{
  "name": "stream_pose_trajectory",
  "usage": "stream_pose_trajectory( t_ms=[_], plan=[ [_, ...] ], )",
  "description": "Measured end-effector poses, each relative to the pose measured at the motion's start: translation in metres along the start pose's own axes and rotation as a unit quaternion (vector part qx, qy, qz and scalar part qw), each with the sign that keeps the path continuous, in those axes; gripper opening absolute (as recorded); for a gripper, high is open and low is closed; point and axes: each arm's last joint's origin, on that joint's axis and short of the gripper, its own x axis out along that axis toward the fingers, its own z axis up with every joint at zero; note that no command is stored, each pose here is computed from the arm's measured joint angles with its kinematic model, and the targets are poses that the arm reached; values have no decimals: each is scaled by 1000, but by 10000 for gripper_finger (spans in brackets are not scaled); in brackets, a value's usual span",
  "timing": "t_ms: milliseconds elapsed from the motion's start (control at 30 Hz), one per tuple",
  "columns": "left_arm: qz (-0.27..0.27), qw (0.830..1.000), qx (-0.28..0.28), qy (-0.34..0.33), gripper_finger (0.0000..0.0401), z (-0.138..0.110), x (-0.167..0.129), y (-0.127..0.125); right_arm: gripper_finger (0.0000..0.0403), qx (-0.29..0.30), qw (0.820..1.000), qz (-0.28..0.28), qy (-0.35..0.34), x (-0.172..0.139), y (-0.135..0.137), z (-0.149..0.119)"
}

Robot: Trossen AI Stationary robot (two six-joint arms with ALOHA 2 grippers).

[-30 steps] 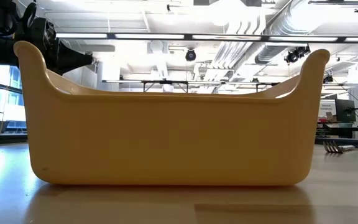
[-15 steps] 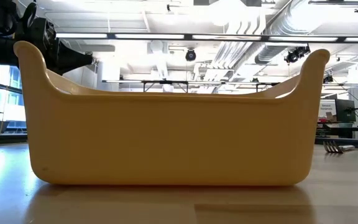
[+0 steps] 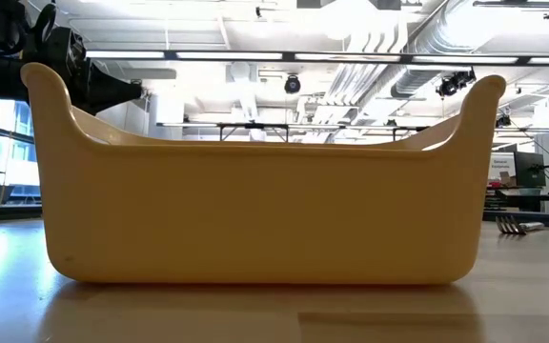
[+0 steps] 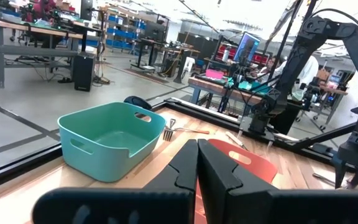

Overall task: Sort silverware by color (type)
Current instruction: Put the white fork into the yellow bin

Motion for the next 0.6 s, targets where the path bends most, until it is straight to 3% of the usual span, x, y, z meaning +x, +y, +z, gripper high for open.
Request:
stream_pose_trajectory(
  t_ms=[133, 433, 600],
  plan=[
    [0, 1000, 0, 0, 0, 0, 0, 0, 12, -28, 1000, -1, 9, 1, -1, 5],
    [0, 1000, 0, 0, 0, 0, 0, 0, 22, -62, 998, 9, 19, -7, -4, 11],
    [0, 1000, 0, 0, 0, 0, 0, 0, 16, -60, 998, 12, -24, -22, -9, 16]
  ],
)
